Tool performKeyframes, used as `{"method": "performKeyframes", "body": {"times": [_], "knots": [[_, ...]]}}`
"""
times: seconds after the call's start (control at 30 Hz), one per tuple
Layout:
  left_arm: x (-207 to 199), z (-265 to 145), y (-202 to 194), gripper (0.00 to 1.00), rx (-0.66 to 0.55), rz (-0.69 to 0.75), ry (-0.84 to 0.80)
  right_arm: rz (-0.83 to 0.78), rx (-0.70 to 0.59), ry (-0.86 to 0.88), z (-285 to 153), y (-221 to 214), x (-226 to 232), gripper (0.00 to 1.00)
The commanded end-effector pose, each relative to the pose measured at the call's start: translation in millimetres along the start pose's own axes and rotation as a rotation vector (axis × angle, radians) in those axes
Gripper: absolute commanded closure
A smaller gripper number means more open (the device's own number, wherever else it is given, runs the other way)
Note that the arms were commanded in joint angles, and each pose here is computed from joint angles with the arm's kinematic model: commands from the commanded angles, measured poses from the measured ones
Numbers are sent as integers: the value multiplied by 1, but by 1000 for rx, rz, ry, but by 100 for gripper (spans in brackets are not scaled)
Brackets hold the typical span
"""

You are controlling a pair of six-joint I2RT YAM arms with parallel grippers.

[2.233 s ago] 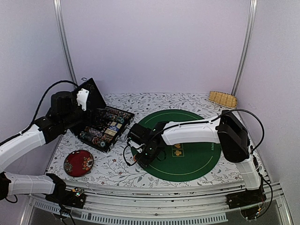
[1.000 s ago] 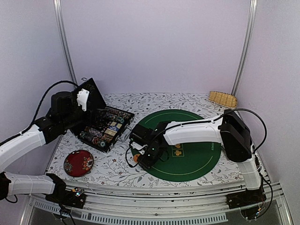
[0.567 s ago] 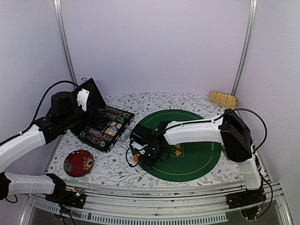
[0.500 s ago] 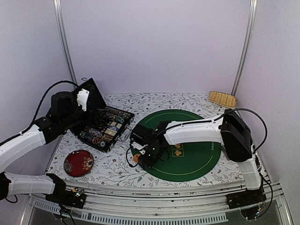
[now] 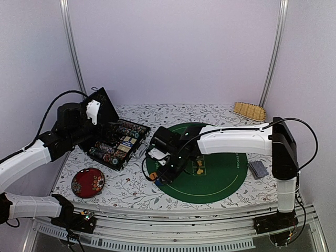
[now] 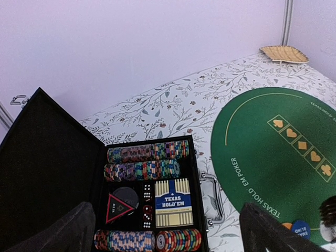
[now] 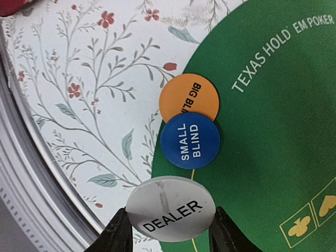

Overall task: Distribute texas hold em gaming equipment
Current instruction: Place the dealer button in the dealer area.

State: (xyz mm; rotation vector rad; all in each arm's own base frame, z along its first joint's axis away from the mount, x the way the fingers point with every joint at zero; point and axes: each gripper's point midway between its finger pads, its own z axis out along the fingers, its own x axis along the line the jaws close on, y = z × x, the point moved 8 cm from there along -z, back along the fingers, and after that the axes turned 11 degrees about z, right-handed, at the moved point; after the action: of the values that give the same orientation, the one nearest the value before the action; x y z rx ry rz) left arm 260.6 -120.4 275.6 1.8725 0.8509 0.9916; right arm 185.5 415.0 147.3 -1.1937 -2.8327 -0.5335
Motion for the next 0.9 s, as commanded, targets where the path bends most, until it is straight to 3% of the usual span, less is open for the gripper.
{"method": "performKeyframes", "body": {"times": [0.0,0.17,0.4,0.57,0.87], "knots": [[0,-1,0,2,-16,9,9,-18,-89,63,-43,11,1,96],[0,-2,-1,2,-15,11,13,70,-164,78,-75,22,-34,96],[-1,1,-3,2,-5,10,6,333,-206,-43,-100,10,-148,96],[-1,1,-4,2,-1,13,8,506,-157,-175,-93,-17,-228,96],[-2,3,-6,2,9,16,2,644,-49,-293,-73,-47,-310,96]]}}
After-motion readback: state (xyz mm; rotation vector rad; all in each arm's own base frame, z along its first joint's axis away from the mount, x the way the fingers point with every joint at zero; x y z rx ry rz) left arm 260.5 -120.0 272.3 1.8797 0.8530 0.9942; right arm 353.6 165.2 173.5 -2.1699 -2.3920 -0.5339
